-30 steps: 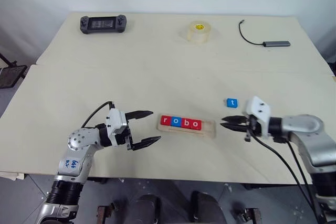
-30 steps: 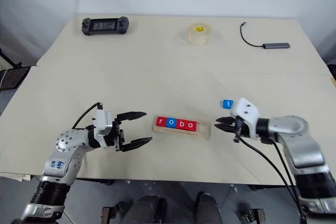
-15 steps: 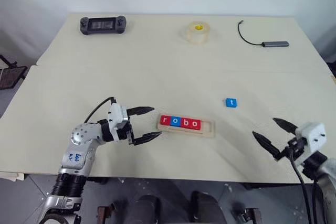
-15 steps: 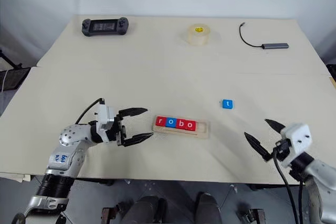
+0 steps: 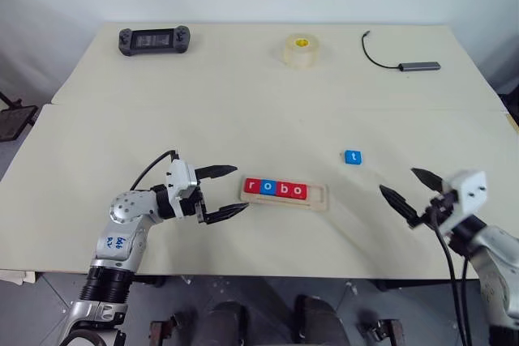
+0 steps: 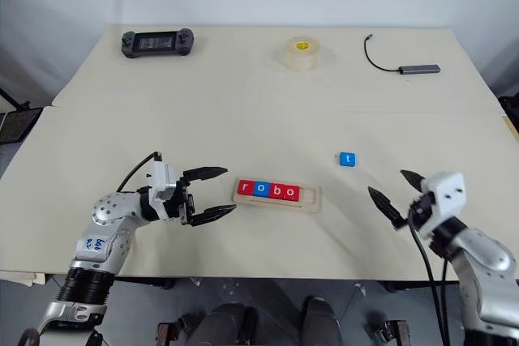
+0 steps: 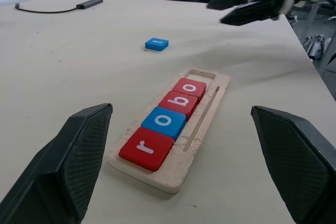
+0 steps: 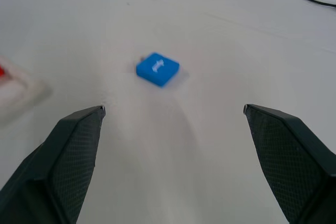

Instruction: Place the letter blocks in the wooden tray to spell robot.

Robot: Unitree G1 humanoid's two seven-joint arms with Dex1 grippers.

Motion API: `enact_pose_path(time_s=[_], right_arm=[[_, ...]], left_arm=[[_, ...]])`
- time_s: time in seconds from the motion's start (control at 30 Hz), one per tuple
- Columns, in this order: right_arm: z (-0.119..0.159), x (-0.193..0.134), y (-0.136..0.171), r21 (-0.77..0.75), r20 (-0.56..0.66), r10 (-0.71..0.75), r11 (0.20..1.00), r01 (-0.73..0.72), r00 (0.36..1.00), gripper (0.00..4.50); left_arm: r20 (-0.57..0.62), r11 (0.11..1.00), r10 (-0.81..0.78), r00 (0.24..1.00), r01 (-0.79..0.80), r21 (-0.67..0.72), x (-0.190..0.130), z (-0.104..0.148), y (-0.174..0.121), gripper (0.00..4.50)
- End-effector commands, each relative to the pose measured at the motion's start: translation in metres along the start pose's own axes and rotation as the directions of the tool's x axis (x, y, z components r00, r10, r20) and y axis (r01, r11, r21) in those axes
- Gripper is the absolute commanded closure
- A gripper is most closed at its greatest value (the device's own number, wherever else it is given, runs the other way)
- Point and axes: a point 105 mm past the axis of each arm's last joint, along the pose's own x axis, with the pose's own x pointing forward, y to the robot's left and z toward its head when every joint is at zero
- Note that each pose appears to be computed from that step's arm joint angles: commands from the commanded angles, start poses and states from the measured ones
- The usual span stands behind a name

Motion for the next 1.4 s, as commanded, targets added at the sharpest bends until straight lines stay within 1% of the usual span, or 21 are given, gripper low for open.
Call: enact_pose_path(time_s=[0.03, 0.13, 0.2, 0.23, 0.37, 0.43, 0.47, 0.5, 0.57, 0.7, 0.73, 0.93, 1.03, 1.2, 1.4], right_arm=[[0.008, 0.02, 0.005, 0.054, -0.03, -0.022, 0.998, 0.024, 0.999, 0.07], [0.009, 0.043, 0.009, 0.106, -0.079, -0.054, 0.992, 0.062, 0.995, 0.07], [0.009, 0.061, 0.007, 0.127, -0.106, -0.128, 0.982, 0.141, 0.986, 0.07], [0.009, 0.066, 0.007, 0.134, -0.114, -0.151, 0.977, 0.165, 0.982, 0.07], [0.013, 0.079, 0.017, 0.188, -0.134, -0.167, 0.964, 0.19, 0.977, 0.07], [0.009, 0.083, 0.022, 0.176, -0.17, -0.182, 0.961, 0.212, 0.968, 0.07], [0.008, 0.084, 0.023, 0.169, -0.185, -0.188, 0.961, 0.219, 0.965, 0.46], [0.007, 0.084, 0.024, 0.165, -0.198, -0.202, 0.958, 0.236, 0.959, 0.69], [0.007, 0.084, 0.024, 0.161, -0.213, -0.223, 0.952, 0.259, 0.951, 1.3], [0.013, 0.083, 0.025, 0.16, -0.203, -0.238, 0.949, 0.272, 0.95, 2.74], [0.014, 0.082, 0.025, 0.156, -0.203, -0.241, 0.949, 0.274, 0.949, 3.03], [0.024, 0.064, 0.022, 0.112, -0.201, -0.243, 0.957, 0.268, 0.949, 3.04], [0.027, 0.047, 0.032, 0.114, -0.212, -0.216, 0.963, 0.244, 0.953, 3.04], [0.017, 0.024, 0.053, 0.134, -0.26, -0.205, 0.96, 0.245, 0.944, 3.04], [0.001, 0.007, 0.06, 0.158, -0.313, -0.255, 0.936, 0.315, 0.915, 3.04]], left_arm=[[0.021, 0.999, -0.002, 1.0, 0.001, 0.042, 0.0, 0.01, -0.001, 0.0], [0.021, 0.999, 0.006, 1.0, -0.007, 0.043, 0.0, 0.01, -0.002, 0.0], [0.021, 0.999, 0.011, 1.0, -0.012, 0.044, -0.001, 0.011, -0.003, 0.0], [0.022, 0.999, 0.012, 1.0, -0.013, 0.044, -0.001, 0.011, -0.004, 0.0], [0.022, 0.999, 0.025, 0.999, -0.026, 0.045, -0.001, 0.011, -0.004, 0.0], [0.022, 0.998, 0.031, 0.999, -0.032, 0.045, -0.002, 0.011, -0.004, 0.0], [0.021, 0.998, 0.032, 0.999, -0.033, 0.046, -0.002, 0.011, -0.005, 0.0], [0.022, 0.998, 0.034, 0.999, -0.035, 0.046, -0.002, 0.011, -0.005, 0.0], [0.022, 0.998, 0.038, 0.999, -0.039, 0.045, -0.003, 0.011, -0.005, 0.0], [0.022, 0.998, 0.041, 0.999, -0.042, 0.044, -0.003, 0.011, -0.005, 0.0], [0.022, 0.998, 0.041, 0.999, -0.042, 0.043, -0.003, 0.011, -0.005, 0.0], [0.024, 0.999, 0.02, 1.0, -0.021, 0.035, 0.0, 0.009, -0.006, 0.0], [0.025, 1.0, -0.004, 1.0, 0.003, 0.031, 0.004, 0.008, -0.005, 0.0], [0.03, 0.999, -0.029, 0.999, 0.028, 0.032, 0.008, 0.008, -0.002, 0.0], [0.03, 0.999, -0.047, 0.998, 0.046, 0.027, 0.009, 0.007, -0.002, 0.0]])
